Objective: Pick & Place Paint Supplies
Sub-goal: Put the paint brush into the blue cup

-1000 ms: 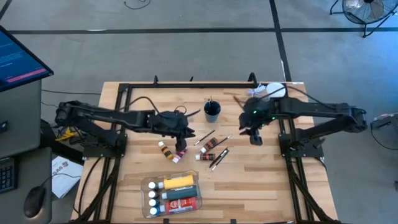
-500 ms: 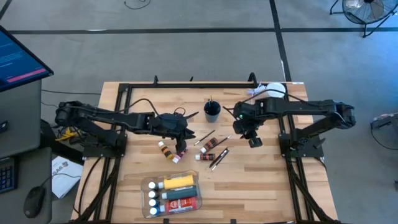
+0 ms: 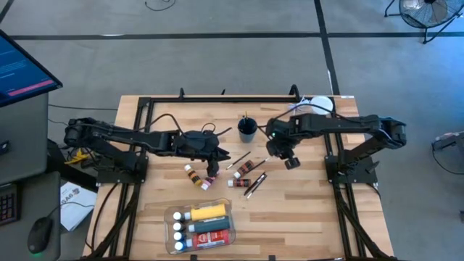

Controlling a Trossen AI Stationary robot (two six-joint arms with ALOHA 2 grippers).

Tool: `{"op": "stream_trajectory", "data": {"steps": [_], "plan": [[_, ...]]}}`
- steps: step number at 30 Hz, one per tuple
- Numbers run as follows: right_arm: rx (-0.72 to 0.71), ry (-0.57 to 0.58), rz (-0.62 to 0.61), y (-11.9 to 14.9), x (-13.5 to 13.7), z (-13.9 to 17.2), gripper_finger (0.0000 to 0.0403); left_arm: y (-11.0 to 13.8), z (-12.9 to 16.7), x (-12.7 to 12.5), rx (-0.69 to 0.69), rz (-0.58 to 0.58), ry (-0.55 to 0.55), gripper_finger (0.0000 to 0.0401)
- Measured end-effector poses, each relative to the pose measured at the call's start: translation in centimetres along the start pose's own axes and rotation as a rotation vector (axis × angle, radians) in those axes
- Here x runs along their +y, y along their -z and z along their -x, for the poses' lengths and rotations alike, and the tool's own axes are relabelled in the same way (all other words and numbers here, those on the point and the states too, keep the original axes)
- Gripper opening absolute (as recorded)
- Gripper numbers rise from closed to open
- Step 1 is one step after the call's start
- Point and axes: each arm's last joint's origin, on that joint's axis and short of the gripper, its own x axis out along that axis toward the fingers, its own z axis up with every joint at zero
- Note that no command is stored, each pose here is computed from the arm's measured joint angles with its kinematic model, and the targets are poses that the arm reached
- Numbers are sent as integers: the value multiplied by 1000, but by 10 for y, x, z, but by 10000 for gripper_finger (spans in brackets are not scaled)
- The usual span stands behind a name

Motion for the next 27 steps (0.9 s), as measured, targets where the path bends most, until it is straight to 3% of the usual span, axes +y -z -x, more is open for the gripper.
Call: {"op": "stream_trajectory", "data": {"steps": [4,7,15,20,27], "plan": [[-19,11,-66,1,-1,4,104,0,0,0,-5,3,1,2],[-52,-5,-197,3,-5,7,104,-1,0,0,-6,3,3,2],[-372,-231,-564,-5,-29,18,100,-1,0,0,-11,1,5,2],[-516,-140,-611,-4,-22,38,78,-1,0,-1,-9,0,11,2],[-819,34,-791,36,16,43,26,-1,0,-1,-8,-30,18,2]]}}
